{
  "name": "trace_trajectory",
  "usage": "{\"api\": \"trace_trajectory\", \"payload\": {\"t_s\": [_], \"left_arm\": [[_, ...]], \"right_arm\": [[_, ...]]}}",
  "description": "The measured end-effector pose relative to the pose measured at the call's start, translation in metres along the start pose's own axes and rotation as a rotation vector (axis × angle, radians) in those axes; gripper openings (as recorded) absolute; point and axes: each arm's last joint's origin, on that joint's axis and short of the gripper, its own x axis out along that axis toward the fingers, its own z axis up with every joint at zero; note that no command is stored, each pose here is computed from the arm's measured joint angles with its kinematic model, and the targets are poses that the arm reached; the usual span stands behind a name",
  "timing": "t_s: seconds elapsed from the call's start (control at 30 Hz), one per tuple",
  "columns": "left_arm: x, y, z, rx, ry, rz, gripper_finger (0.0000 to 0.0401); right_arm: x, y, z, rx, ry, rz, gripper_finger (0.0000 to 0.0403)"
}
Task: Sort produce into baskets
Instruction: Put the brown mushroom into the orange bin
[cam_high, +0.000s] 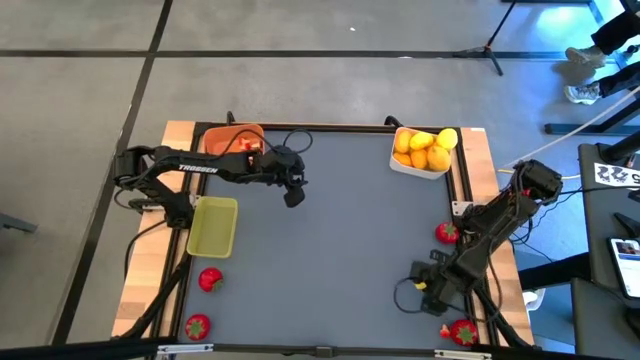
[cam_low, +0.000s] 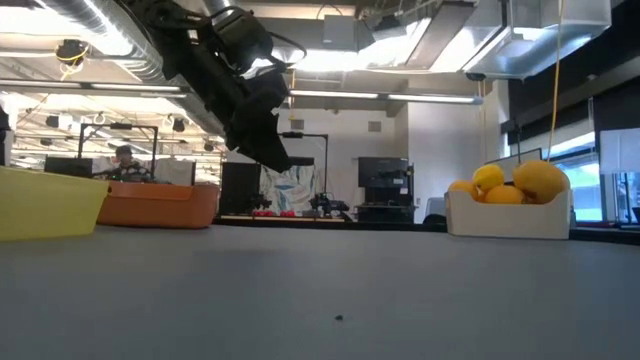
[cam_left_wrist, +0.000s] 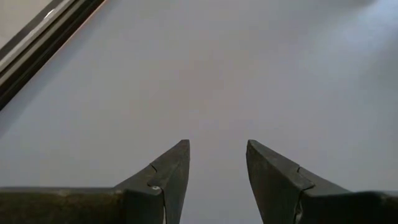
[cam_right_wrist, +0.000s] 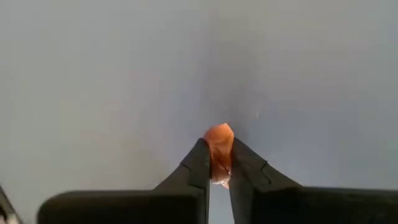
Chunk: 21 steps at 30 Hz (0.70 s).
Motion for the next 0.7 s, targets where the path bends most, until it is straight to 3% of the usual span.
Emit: {"api": "trace_trajectory", "payload": {"t_s": [0.33, 0.7], "left_arm": [[-0.002, -0.018, 0.0, 0.037, -0.022, -0.044, 0.0155], [-0.011, -0.058, 0.01, 0.1, -0.189, -0.162, 0.0155]], "right_arm": [[-0.021, 0.004, 0.06, -0.024, -0.288, -0.007, 0.0046], [-0.036, -0.018, 0.128, -0.144, -0.612, -0.061, 0.0046]]}}
